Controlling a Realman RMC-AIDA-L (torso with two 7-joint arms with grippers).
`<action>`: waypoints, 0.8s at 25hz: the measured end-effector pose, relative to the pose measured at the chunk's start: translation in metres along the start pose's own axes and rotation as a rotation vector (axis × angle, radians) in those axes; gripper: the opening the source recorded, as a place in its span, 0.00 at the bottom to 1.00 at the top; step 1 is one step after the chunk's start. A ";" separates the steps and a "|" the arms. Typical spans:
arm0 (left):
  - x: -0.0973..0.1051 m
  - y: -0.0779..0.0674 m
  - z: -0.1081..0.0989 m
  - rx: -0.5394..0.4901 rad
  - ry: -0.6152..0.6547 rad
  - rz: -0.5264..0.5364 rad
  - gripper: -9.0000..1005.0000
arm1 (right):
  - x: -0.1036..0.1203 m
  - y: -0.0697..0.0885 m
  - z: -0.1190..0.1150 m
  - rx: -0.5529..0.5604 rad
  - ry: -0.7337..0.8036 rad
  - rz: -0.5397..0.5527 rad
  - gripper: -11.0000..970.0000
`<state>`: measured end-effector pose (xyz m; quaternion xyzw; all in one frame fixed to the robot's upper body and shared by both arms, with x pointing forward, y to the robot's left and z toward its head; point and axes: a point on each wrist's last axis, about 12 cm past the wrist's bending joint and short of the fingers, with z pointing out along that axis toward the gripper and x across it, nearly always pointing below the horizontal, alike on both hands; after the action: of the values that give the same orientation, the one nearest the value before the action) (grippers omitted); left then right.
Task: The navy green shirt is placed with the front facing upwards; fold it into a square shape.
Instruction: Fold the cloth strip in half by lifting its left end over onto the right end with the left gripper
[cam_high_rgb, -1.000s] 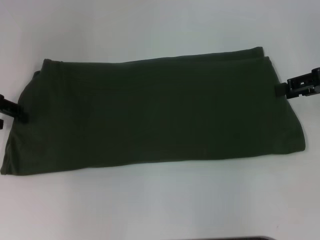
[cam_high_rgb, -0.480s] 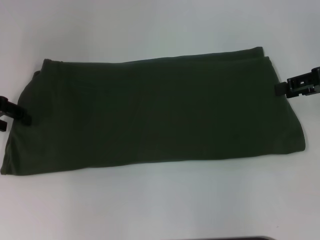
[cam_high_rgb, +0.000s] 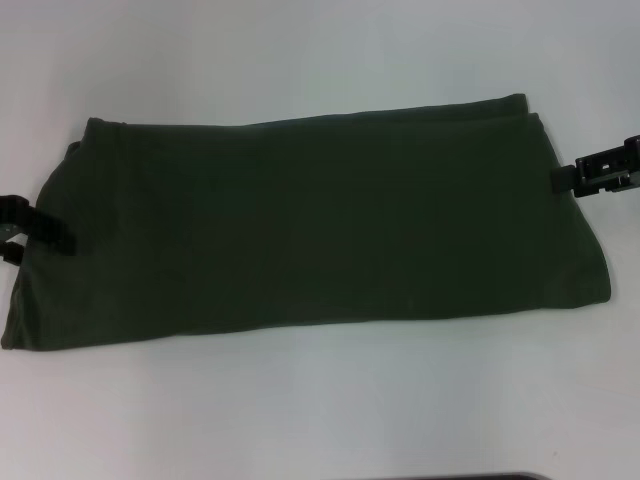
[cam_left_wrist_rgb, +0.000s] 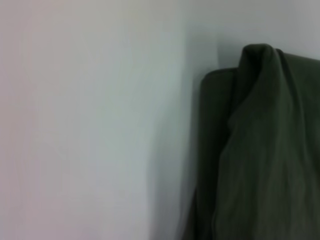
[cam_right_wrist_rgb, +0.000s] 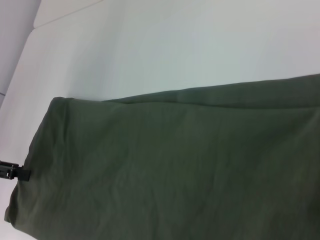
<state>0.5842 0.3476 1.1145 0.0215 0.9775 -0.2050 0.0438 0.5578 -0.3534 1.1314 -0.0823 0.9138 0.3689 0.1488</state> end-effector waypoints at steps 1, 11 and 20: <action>0.000 -0.001 0.001 0.000 0.003 0.005 0.74 | 0.000 0.000 0.000 0.000 0.000 0.000 0.59; 0.000 -0.013 0.008 0.023 0.034 0.033 0.73 | 0.000 0.000 -0.001 0.002 -0.001 -0.005 0.59; 0.001 -0.022 0.011 0.060 0.055 0.066 0.71 | 0.000 -0.001 -0.001 0.003 -0.001 -0.004 0.59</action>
<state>0.5829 0.3232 1.1132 0.0605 0.9705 -0.2321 0.0230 0.5576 -0.3547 1.1315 -0.0836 0.9141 0.3674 0.1501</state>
